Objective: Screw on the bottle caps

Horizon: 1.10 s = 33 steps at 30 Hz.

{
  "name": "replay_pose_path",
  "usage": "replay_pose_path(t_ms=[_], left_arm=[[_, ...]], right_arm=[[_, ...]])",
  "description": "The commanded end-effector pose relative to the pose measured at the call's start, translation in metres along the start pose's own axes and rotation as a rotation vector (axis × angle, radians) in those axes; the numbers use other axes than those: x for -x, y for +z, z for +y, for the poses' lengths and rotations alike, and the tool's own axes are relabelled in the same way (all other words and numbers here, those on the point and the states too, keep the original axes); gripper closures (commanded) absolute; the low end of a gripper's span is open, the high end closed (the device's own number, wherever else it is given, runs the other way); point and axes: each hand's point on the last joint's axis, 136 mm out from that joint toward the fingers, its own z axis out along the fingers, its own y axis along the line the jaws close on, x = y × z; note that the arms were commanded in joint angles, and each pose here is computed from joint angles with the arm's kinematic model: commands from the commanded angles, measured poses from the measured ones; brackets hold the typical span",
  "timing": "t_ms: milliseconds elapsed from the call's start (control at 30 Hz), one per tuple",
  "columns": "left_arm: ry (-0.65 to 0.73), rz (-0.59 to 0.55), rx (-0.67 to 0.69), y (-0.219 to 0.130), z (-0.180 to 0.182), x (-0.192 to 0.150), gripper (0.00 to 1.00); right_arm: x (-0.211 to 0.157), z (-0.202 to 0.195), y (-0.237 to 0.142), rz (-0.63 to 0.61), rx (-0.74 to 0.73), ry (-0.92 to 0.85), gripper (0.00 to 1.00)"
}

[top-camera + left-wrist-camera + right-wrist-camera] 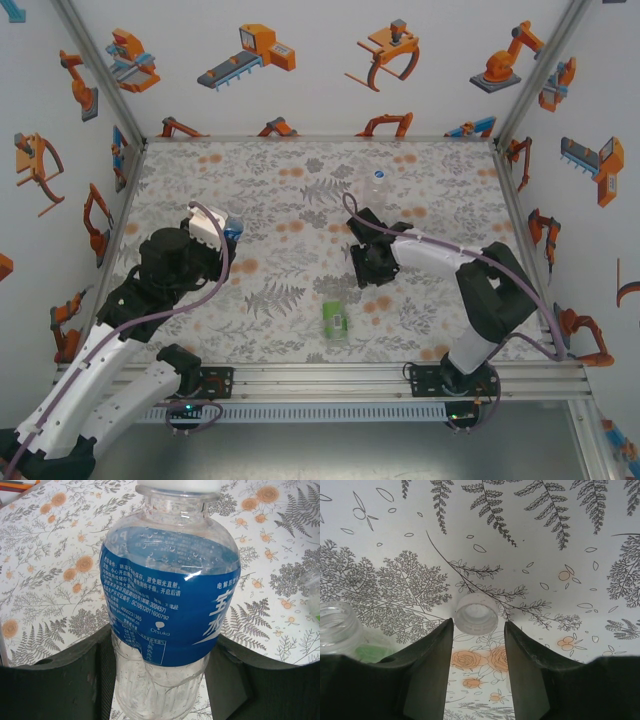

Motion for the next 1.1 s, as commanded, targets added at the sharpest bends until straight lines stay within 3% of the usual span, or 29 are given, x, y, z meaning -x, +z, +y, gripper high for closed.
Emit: replay_pose_path(t_ms=[0, 1067], left_arm=[[0.007, -0.032, 0.001, -0.002, 0.001, 0.008, 0.89], [0.008, -0.026, 0.003, 0.000, 0.002, 0.007, 0.88]], right_arm=[[0.017, 0.002, -0.023, -0.065, 0.014, 0.022, 0.54], [0.016, 0.008, -0.006, -0.040, 0.034, 0.033, 0.54]])
